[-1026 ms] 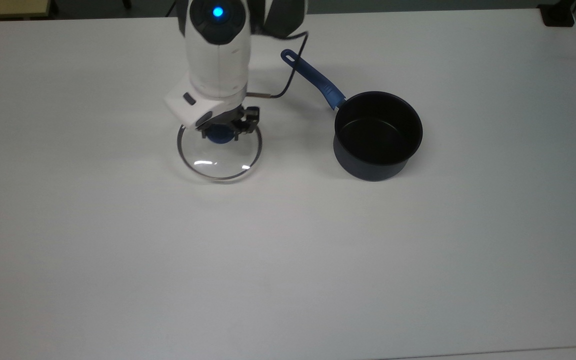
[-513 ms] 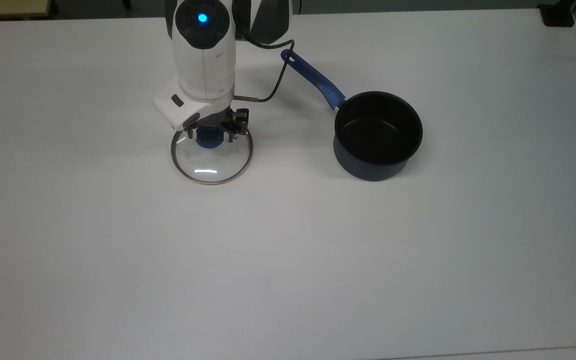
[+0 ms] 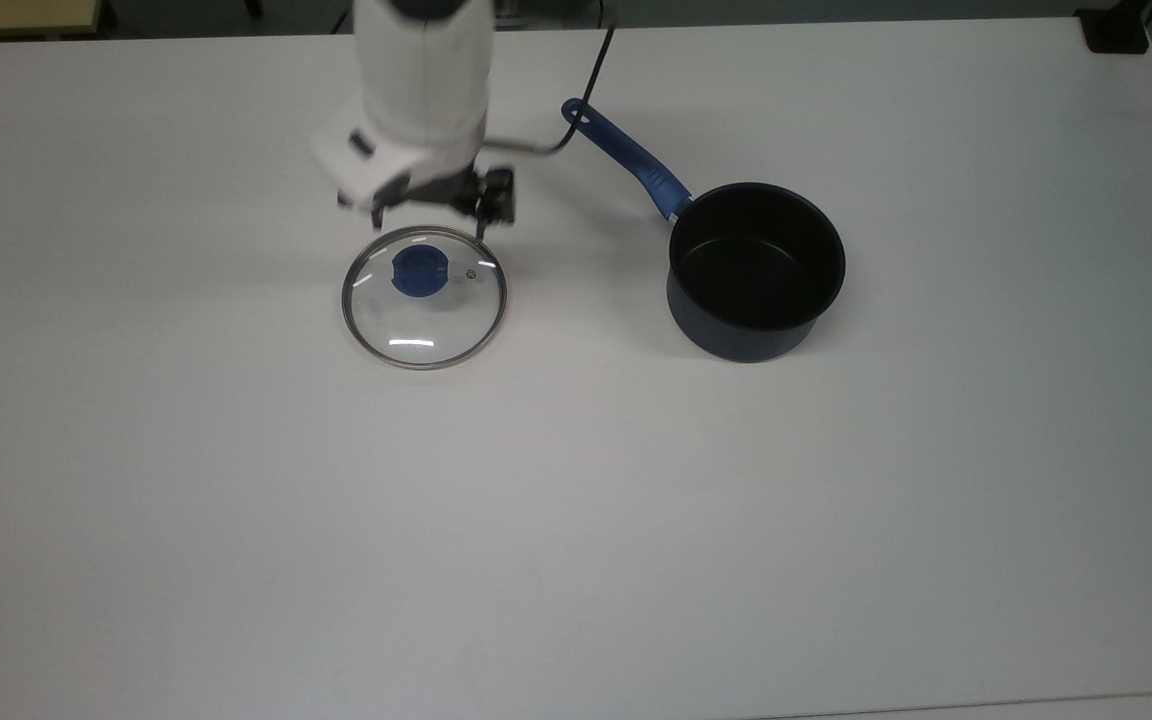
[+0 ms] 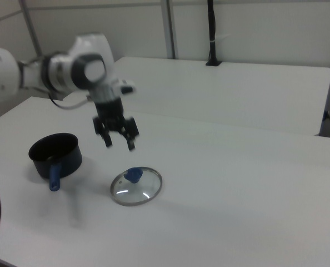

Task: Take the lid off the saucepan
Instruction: 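Open the gripper and raise it away from the lid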

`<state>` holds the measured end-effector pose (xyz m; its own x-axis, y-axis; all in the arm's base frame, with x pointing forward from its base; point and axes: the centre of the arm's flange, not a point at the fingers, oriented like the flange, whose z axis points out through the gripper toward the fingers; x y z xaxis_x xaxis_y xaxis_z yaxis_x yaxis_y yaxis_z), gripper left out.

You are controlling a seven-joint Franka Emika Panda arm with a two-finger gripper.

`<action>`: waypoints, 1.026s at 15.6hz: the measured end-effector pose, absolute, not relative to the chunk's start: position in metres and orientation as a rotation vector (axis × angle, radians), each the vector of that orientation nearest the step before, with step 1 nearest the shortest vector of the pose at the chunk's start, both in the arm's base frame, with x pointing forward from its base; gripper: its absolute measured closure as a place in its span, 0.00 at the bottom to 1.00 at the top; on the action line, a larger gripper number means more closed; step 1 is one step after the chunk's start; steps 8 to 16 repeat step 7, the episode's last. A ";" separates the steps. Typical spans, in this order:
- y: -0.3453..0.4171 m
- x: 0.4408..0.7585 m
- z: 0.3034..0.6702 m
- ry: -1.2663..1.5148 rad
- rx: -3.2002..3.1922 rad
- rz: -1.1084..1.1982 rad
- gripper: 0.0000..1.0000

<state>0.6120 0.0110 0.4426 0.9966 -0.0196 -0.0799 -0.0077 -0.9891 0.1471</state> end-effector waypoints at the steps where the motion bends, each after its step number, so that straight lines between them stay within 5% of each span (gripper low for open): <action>1: 0.019 0.609 0.468 -0.017 2.991 -0.088 0.00; 7: 0.032 0.575 0.560 -0.042 3.019 0.069 0.00; 16: 0.032 0.575 0.560 -0.042 3.019 0.069 0.00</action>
